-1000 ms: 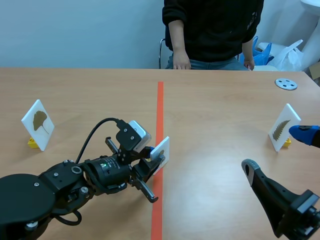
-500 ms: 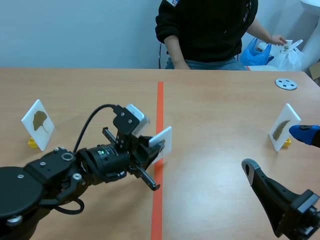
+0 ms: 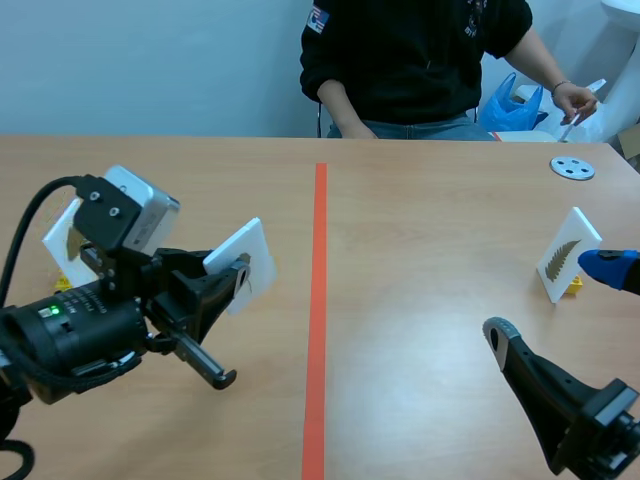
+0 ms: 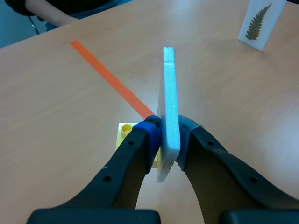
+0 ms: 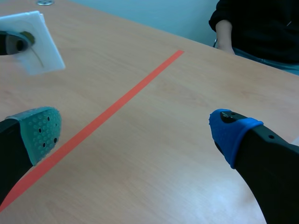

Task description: Sort the leaf by its shape. The table is split by an orange tape line. A compound leaf with several leaflets goes to the left side, a simple leaf with one blade goes to the right side. Return to the home posture when a red brick is placed on the table.

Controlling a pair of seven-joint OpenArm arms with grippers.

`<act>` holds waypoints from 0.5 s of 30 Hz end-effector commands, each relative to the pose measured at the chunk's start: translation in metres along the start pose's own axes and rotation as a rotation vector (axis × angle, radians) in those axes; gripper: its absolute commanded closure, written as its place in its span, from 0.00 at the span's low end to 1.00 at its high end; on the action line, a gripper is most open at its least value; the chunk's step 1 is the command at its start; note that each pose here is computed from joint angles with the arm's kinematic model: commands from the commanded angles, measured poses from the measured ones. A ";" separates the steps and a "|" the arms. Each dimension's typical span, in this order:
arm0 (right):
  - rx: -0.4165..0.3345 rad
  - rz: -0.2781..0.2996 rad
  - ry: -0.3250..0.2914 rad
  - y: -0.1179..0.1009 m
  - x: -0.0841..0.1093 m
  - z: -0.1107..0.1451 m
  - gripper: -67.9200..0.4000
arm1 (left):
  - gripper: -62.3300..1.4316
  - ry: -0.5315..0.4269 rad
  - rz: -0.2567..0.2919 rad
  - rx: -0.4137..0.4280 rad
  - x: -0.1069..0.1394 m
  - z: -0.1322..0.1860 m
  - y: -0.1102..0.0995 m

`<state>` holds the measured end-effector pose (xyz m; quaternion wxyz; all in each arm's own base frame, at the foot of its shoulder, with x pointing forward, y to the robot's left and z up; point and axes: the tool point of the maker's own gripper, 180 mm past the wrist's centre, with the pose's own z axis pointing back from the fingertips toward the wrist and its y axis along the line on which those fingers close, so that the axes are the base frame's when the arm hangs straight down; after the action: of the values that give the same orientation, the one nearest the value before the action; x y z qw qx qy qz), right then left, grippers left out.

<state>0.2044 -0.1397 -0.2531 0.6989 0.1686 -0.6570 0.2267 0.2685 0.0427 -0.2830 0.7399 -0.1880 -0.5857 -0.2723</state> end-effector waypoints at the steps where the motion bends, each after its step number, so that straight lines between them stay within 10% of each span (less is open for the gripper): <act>1: 0.006 0.019 -0.042 -0.003 0.013 -0.004 0.00 | 0.92 -0.046 0.019 0.014 0.013 0.004 0.001; 15: 0.006 0.019 -0.042 -0.003 0.013 -0.004 0.00 | 0.92 0.030 0.005 0.277 0.006 0.050 0.059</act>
<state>0.2044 -0.1397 -0.2530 0.6988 0.1686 -0.6572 0.2267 0.2648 0.1164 -0.2662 0.7721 -0.0817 -0.5979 -0.1991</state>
